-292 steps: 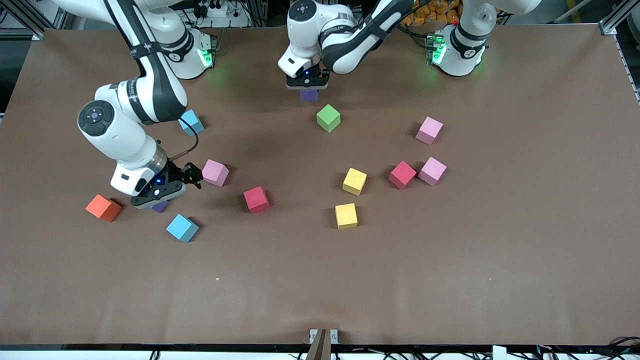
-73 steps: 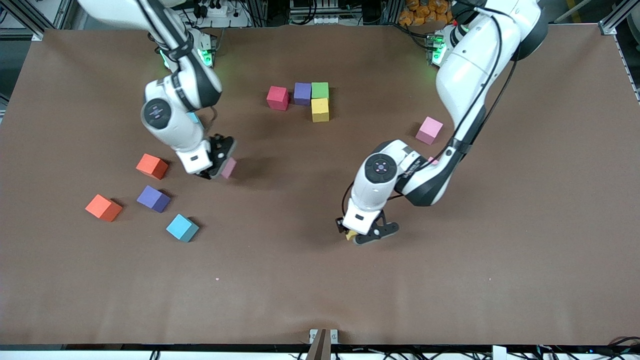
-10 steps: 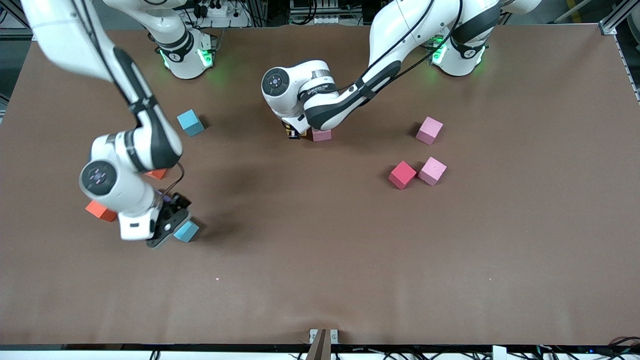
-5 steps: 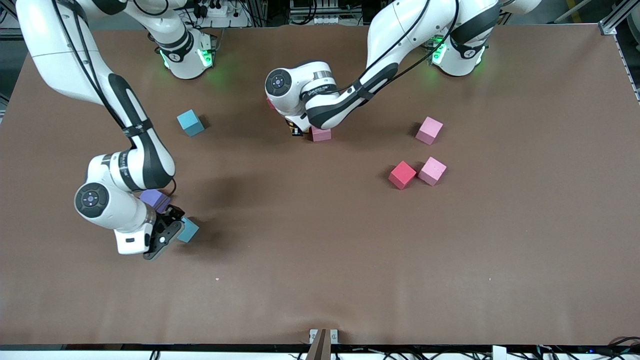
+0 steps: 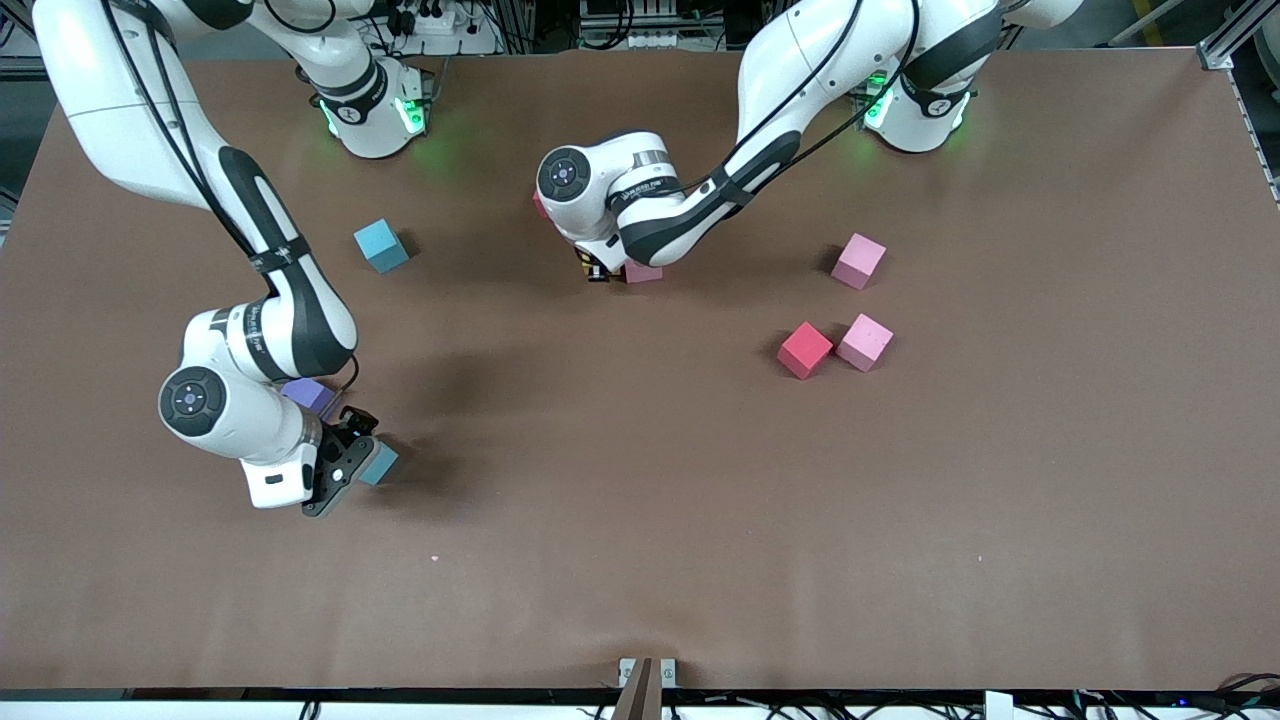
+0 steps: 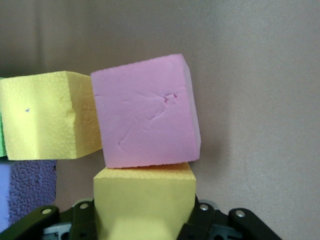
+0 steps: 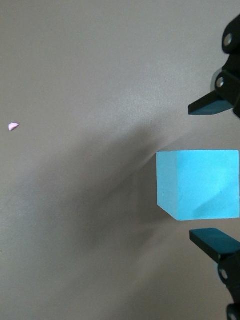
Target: Form number 2 with 11 blocks
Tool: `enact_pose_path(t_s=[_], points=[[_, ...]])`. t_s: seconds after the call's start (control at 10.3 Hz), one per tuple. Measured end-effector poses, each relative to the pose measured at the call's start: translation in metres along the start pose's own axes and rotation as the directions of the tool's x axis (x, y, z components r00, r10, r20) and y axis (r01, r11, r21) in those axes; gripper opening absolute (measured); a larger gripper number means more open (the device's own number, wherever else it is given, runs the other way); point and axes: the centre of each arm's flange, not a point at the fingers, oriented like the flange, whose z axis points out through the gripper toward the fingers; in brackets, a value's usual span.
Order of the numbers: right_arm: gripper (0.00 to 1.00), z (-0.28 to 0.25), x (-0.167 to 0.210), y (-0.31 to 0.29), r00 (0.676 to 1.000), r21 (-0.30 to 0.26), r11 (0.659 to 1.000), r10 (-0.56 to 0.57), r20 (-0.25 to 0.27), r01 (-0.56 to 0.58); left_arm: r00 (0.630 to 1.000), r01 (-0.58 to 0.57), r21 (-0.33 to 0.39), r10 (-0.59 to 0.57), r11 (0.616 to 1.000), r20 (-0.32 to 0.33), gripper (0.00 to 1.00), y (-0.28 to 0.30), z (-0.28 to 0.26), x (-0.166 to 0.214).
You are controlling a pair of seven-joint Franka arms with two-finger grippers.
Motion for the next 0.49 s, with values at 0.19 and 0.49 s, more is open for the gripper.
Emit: enact_pose_path(t_s=[0.19, 0.49], points=[[1.0, 0.009, 0.0, -0.001, 1.0, 0.009, 1.0, -0.016, 0.004, 0.015, 1.0, -0.013, 0.002, 0.013, 1.0, -0.007, 0.84, -0.008, 0.004, -0.003], [1.0, 0.019, -0.003, -0.005, 0.999, 0.025, 0.999, -0.038, 0.014, 0.038, 0.999, -0.034, 0.001, 0.034, 0.999, -0.029, 1.0, -0.016, -0.001, -0.006]])
